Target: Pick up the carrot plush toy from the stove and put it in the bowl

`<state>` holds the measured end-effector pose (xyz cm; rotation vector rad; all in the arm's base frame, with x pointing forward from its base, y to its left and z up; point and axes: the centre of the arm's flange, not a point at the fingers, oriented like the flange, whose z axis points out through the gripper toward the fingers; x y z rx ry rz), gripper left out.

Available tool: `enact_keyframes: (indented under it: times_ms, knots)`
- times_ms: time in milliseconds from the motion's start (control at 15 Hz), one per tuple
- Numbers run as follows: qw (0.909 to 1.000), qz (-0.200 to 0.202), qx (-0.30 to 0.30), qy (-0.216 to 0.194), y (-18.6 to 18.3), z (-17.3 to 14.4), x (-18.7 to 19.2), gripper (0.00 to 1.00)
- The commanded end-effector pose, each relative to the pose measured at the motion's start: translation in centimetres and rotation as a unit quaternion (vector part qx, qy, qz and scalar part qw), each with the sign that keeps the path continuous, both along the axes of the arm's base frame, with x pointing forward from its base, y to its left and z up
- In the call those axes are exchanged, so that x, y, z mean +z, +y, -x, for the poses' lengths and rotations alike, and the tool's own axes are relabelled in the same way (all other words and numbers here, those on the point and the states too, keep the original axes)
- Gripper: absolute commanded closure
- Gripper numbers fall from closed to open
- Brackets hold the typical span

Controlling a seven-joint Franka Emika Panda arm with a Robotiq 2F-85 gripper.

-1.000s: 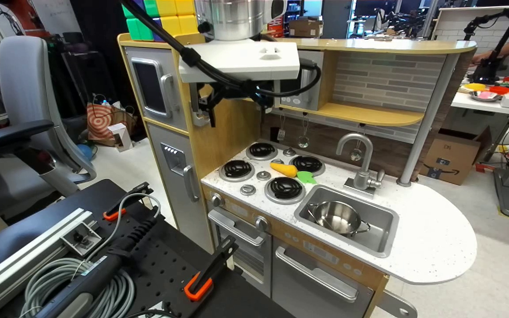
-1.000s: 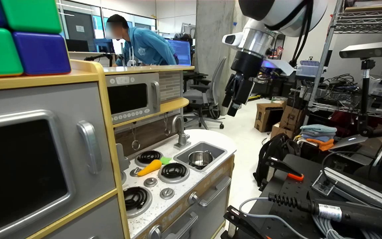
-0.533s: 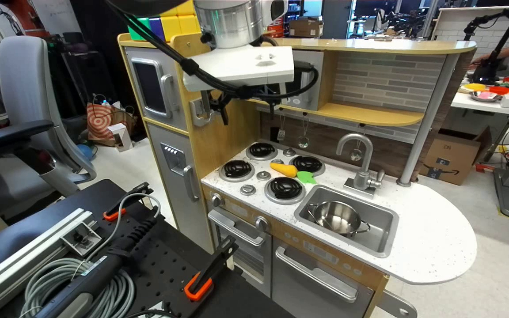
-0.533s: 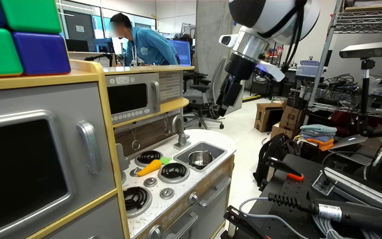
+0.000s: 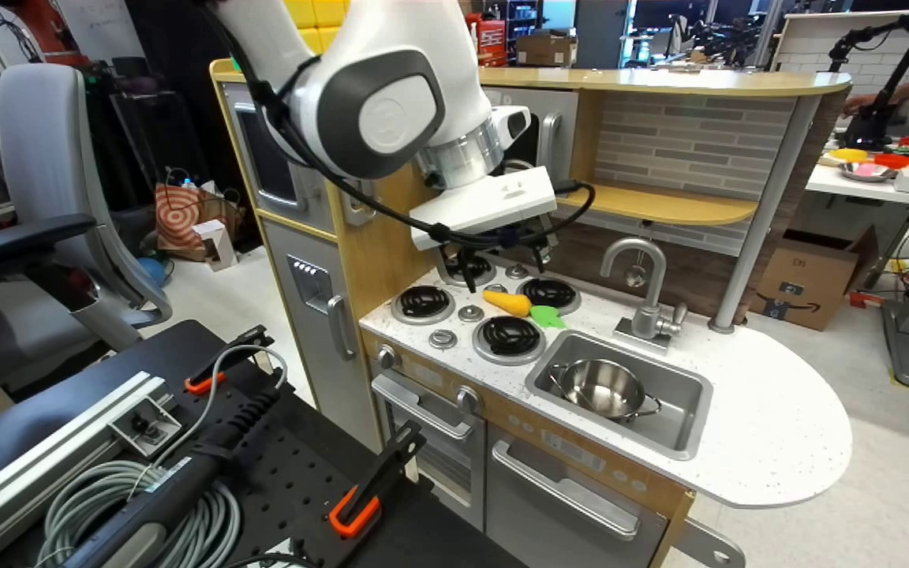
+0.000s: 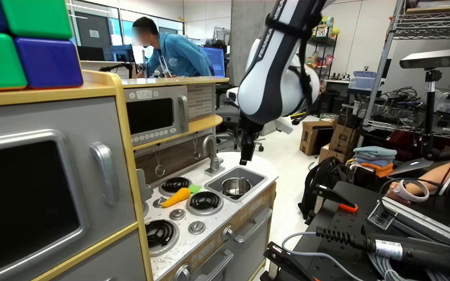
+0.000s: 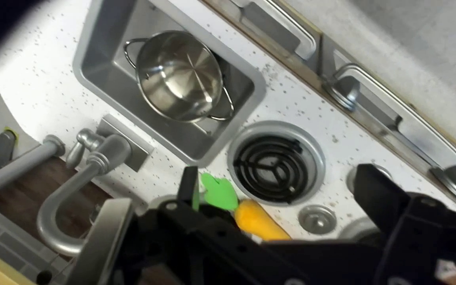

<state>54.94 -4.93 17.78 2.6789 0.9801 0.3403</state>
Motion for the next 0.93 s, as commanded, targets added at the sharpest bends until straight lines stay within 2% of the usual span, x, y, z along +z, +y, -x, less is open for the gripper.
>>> enact_keyframes:
  times_ms: [0,333,533,600,667,867]
  knots:
    - [0.9975,0.067,-0.013,0.019,1.6,-8.6,-1.8,0.00]
    - [0.9947,0.101,-0.007,0.016,5.8,-16.4,-3.2,0.00]
    - [0.9927,0.113,-0.006,0.041,6.8,-19.1,-4.5,0.00]
    - [0.9915,0.117,-0.003,0.057,6.8,-19.5,-4.7,0.00]
    - [0.9931,0.110,-0.004,0.040,6.7,-14.6,-3.4,0.00]
    - [0.9926,0.114,-0.001,0.043,6.7,-14.9,-4.0,0.00]
